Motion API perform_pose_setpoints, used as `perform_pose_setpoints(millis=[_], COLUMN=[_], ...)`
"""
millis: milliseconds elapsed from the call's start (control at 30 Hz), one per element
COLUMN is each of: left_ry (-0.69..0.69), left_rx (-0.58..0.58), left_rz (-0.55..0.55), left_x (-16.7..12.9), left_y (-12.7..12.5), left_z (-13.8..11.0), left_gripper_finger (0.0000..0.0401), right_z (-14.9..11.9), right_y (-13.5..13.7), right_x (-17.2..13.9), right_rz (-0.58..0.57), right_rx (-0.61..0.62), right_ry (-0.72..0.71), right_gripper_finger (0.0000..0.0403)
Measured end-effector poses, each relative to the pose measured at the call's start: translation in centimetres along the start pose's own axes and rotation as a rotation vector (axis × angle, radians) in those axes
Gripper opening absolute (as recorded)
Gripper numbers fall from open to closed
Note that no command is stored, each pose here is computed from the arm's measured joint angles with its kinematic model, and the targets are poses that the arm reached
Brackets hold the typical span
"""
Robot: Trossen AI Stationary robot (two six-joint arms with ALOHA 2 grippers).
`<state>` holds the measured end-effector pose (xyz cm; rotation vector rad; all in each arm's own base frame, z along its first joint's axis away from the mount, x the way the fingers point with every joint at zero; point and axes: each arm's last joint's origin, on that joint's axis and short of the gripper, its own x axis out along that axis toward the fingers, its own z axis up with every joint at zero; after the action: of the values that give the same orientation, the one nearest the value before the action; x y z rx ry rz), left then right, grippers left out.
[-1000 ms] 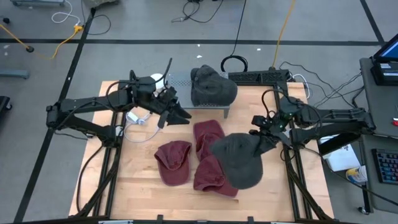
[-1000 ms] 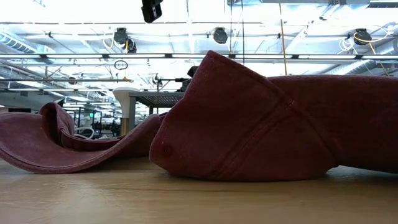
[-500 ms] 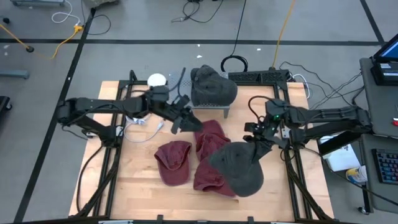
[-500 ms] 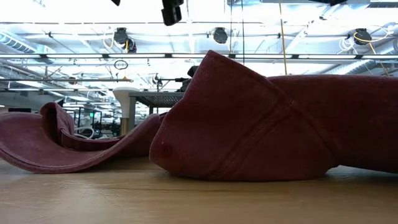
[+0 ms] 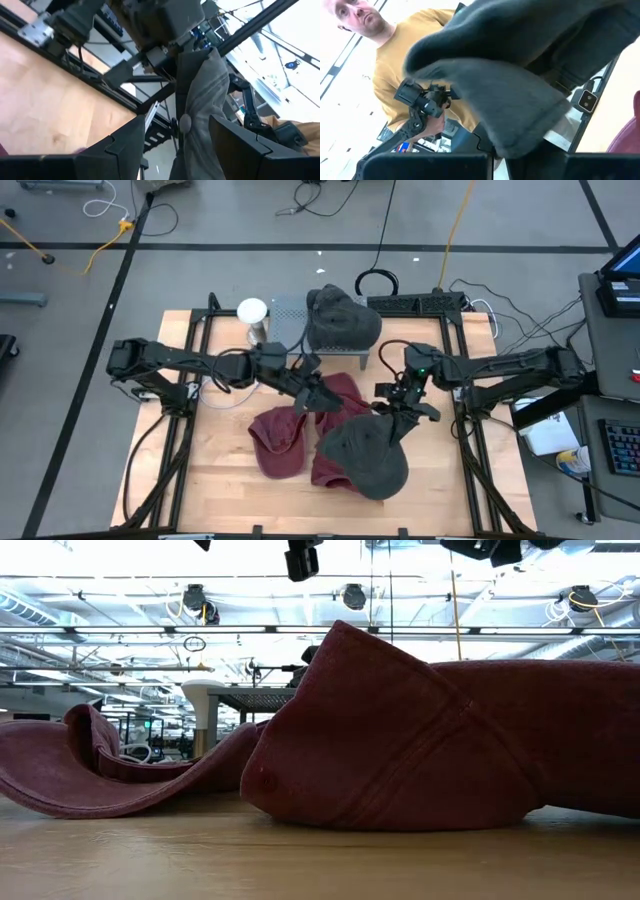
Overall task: Pick & Place hat
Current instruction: Stack the black cap on top of the black cap on the shelf
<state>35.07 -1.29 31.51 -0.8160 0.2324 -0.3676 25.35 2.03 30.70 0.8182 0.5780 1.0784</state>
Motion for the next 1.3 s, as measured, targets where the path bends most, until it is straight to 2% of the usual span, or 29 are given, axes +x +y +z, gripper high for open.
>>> perform_pose_setpoints(millis=[367, 733, 833, 1100, 1300], left_ry=[0.043, 0.111, 0.085, 0.049, 0.042], left_rx=[0.003, -0.002, 0.013, 0.009, 0.011], left_rz=[-0.06, -0.152, -0.178, -0.241, -0.282], left_x=[1.4, 1.7, 1.6, 1.3, 1.2], left_y=[-1.3, -2.3, -2.5, -2.8, -3.0], left_z=[-1.9, -2.7, -2.3, -1.5, -1.2], left_gripper_finger=[0.0225, 0.0223, 0.0206, 0.013, 0.0094], right_z=[0.8, 1.2, 1.2, 1.1, 1.0], right_y=[-1.9, -1.8, -1.8, -1.9, -2.0], right_x=[-0.3, -0.7, -0.6, -0.6, -0.6], right_rz=[0.015, 0.019, 0.019, 0.014, 0.011], right_rx=[-0.007, -0.043, -0.039, -0.019, -0.002], right_ry=[0.003, -0.017, -0.017, -0.014, -0.012], right_gripper_finger=[0.0008, 0.0008, 0.0008, 0.0008, 0.0009])
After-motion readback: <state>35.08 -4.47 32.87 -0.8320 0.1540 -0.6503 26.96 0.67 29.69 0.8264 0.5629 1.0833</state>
